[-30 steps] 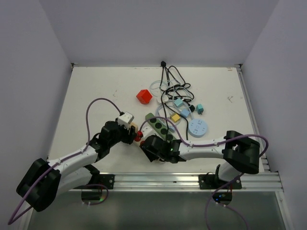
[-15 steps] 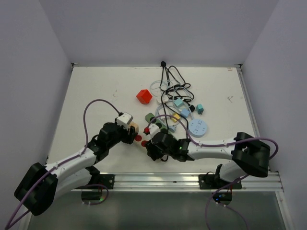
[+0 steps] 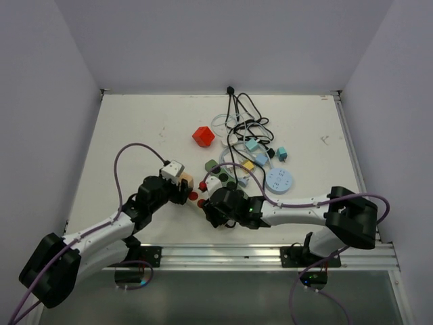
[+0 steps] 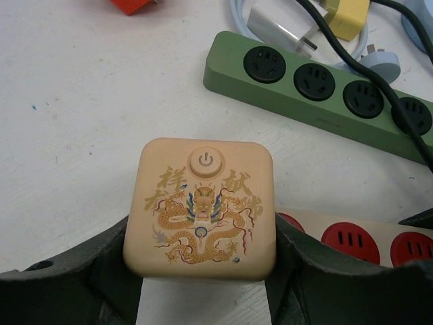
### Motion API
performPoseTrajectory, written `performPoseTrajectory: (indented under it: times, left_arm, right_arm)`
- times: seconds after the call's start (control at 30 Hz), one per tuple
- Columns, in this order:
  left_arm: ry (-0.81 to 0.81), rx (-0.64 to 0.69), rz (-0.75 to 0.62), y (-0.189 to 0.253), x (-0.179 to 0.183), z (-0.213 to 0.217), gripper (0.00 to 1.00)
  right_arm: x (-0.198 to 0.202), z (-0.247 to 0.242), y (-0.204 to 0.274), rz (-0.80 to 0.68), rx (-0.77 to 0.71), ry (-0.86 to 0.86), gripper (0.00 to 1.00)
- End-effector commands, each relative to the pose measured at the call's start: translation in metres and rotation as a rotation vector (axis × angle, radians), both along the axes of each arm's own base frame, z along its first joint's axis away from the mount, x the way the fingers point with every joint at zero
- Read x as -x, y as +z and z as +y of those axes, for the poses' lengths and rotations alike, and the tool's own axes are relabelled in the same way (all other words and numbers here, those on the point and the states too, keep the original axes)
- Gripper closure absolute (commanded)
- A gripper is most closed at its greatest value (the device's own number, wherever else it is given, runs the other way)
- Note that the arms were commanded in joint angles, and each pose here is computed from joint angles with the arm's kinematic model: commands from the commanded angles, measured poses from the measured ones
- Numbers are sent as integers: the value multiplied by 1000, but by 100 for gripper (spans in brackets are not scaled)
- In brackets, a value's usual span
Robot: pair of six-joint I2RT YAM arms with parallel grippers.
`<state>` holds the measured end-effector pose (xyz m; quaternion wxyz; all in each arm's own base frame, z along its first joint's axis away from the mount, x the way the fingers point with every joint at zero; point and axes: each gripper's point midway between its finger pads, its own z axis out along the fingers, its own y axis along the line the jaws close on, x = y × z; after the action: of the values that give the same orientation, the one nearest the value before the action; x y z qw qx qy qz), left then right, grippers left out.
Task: Pull the plug off the socket
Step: Remove the plug from the socket.
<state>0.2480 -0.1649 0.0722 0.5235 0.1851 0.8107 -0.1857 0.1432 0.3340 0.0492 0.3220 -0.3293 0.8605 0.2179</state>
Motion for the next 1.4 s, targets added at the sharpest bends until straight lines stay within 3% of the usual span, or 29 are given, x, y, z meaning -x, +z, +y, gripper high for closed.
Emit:
performPoseTrajectory:
  times: [0.0, 0.17, 0.4, 0.7, 0.87, 0.97, 1.13, 1.17, 1.37]
  left_arm:
    - [289, 91, -210, 80, -61, 29, 100]
    - [289, 26, -149, 72, -68, 26, 100]
    - [273, 2, -130, 67, -71, 22, 100]
    - [301, 216, -373, 110, -48, 38, 100]
    - [288, 239, -413, 114, -42, 40, 100]
    - [279, 228, -407, 116, -44, 38, 100]
    - [275, 128, -298, 98, -56, 31, 100]
    - [302, 122, -302, 113, -64, 33, 100]
    - [300, 46, -256, 132, -79, 27, 100]
  right_arm:
    - [21, -61, -46, 45, 348, -47, 100]
    - [21, -66, -52, 24, 425, -49, 100]
    - [31, -58, -51, 67, 364, -20, 100]
    - [41, -35, -40, 253, 82, -7, 100]
    - [44, -31, -33, 314, 25, 6, 100]
    - [38, -35, -33, 257, 69, 4, 100]
    - [25, -55, -39, 77, 302, -31, 100]
    - [21, -59, -41, 52, 333, -48, 100]
    - [29, -52, -51, 81, 346, -29, 100]
